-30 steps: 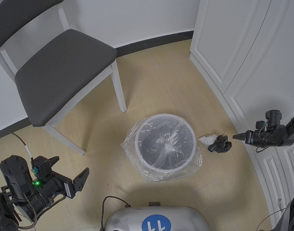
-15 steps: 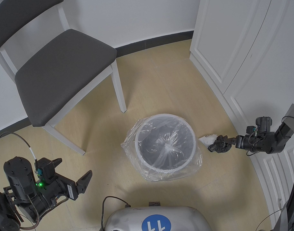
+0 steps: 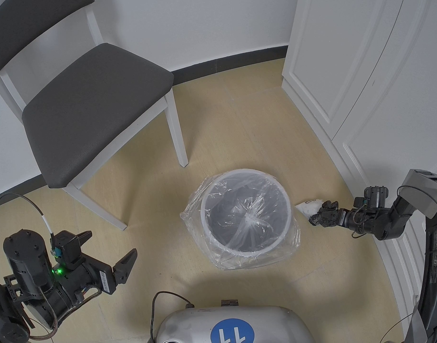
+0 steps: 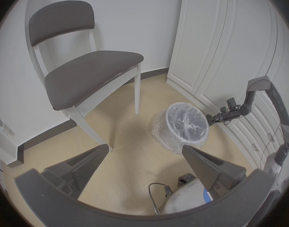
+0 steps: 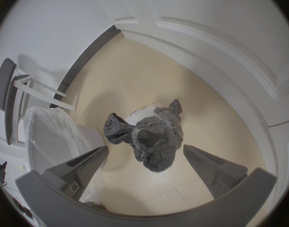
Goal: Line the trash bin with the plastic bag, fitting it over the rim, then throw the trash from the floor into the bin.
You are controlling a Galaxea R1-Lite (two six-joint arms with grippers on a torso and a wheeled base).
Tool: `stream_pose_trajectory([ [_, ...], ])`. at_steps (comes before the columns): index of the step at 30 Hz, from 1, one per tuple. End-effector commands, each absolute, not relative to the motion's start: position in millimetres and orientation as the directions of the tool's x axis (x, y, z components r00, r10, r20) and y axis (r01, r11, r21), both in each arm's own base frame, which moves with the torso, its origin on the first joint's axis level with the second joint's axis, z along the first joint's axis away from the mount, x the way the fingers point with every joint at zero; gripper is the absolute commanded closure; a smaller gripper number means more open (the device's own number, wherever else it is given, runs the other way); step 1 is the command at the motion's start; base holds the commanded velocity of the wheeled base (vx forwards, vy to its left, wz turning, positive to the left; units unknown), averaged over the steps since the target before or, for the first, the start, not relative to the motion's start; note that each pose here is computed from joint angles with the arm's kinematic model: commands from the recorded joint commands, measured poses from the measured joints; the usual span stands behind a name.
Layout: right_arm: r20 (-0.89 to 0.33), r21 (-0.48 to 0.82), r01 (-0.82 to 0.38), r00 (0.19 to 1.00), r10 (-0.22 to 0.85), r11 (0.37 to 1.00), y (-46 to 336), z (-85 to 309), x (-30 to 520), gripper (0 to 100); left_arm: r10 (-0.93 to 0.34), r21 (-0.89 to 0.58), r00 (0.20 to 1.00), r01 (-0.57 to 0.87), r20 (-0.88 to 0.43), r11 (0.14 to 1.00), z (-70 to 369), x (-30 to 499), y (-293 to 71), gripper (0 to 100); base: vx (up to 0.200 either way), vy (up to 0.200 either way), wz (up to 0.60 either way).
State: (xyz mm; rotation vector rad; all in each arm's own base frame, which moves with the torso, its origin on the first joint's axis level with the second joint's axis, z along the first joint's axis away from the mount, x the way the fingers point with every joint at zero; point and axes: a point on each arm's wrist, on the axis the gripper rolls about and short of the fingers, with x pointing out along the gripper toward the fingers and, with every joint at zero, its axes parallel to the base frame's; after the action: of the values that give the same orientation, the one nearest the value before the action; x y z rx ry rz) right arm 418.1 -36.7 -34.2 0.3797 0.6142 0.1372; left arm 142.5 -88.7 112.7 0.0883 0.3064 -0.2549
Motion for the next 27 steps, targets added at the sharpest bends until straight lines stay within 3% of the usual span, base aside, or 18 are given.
stream_pose_trajectory([
  [1,-0.556,0.392,-0.002,0.796,0.238,0.92,-36,-67,431,0,-0.246,0.041,0.926,0.268,-0.287,0.962,117,141,-90,0,0.0,0.0,0.0],
  [13,-0.552,0.415,0.01,0.798,0.243,0.91,-38,-65,445,0,-0.266,0.038,0.924,0.287,-0.275,0.957,120,140,-93,0,0.0,0.0,0.0],
  [14,-0.553,0.414,0.009,0.797,0.243,0.91,-38,-65,445,100,-0.266,0.038,0.924,0.287,-0.275,0.957,120,140,-93,0,0.0,0.0,0.0],
  [27,-0.568,0.418,0.02,0.786,0.244,0.908,-40,-65,439,100,-0.284,0.032,0.918,0.304,-0.275,0.952,120,138,-96,0,0.0,0.0,0.0],
])
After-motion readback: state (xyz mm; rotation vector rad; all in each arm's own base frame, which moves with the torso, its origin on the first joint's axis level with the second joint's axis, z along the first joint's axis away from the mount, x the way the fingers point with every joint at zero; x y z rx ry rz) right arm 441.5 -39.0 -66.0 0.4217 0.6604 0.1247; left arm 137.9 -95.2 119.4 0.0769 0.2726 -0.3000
